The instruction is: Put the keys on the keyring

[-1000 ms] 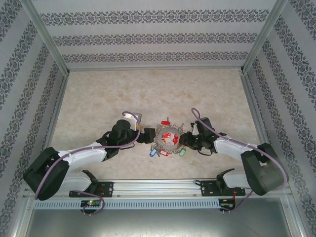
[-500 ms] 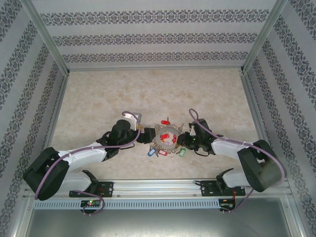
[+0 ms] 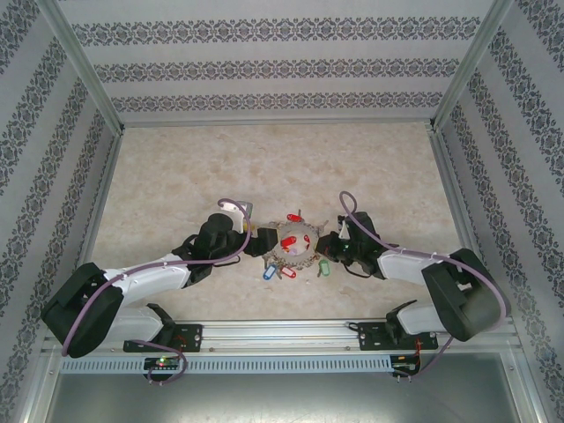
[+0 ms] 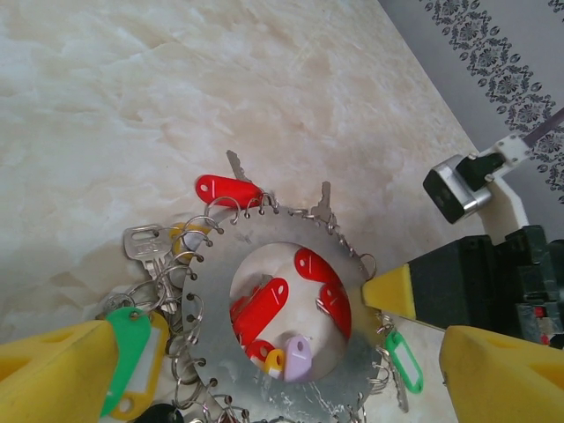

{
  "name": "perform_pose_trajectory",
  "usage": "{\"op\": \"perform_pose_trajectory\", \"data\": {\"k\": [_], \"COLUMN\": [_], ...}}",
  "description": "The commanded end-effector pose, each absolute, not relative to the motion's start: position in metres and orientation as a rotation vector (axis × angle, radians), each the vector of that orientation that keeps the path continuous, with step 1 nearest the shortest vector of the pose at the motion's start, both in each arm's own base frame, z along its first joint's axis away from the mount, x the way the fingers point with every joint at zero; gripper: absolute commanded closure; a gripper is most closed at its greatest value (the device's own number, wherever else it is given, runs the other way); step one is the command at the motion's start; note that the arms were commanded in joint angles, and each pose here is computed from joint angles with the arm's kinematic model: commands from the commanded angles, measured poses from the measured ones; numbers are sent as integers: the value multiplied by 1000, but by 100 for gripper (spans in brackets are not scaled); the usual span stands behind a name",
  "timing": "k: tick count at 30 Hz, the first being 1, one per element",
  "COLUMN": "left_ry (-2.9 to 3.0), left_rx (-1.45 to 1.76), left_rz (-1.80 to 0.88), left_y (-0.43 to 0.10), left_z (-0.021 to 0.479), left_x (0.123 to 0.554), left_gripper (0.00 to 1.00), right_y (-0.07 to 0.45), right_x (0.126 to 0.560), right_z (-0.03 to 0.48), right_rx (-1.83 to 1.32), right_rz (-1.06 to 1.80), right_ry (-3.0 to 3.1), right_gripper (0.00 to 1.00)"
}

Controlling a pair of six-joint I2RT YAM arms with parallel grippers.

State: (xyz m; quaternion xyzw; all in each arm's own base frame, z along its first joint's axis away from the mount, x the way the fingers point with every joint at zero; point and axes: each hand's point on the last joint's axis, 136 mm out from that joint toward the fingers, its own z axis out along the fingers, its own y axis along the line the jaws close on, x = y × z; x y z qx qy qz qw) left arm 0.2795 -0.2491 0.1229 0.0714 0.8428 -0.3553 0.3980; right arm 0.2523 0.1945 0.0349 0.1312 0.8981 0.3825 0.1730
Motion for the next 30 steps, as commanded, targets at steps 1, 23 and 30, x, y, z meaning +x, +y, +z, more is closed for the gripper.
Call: {"op": "perform_pose_trajectory", "data": {"k": [1, 23, 30], "left_ry": [2148, 1961, 1955], "left_rx": [172, -92, -105], "left_rz": [-879, -732, -744], "left_y": [-249, -177, -177], "left_z": [123, 175, 176], "left_x": [283, 274, 274], "left_gripper": [6, 0, 0], "right_y": [193, 191, 196], "right_x": [257, 268, 277], "right_z": [51, 217, 253], "right_rx": [348, 292, 309], "right_rz": [1117, 1557, 1691], "right_ry": [2478, 1993, 1857], "right_gripper": [97, 100, 100]}}
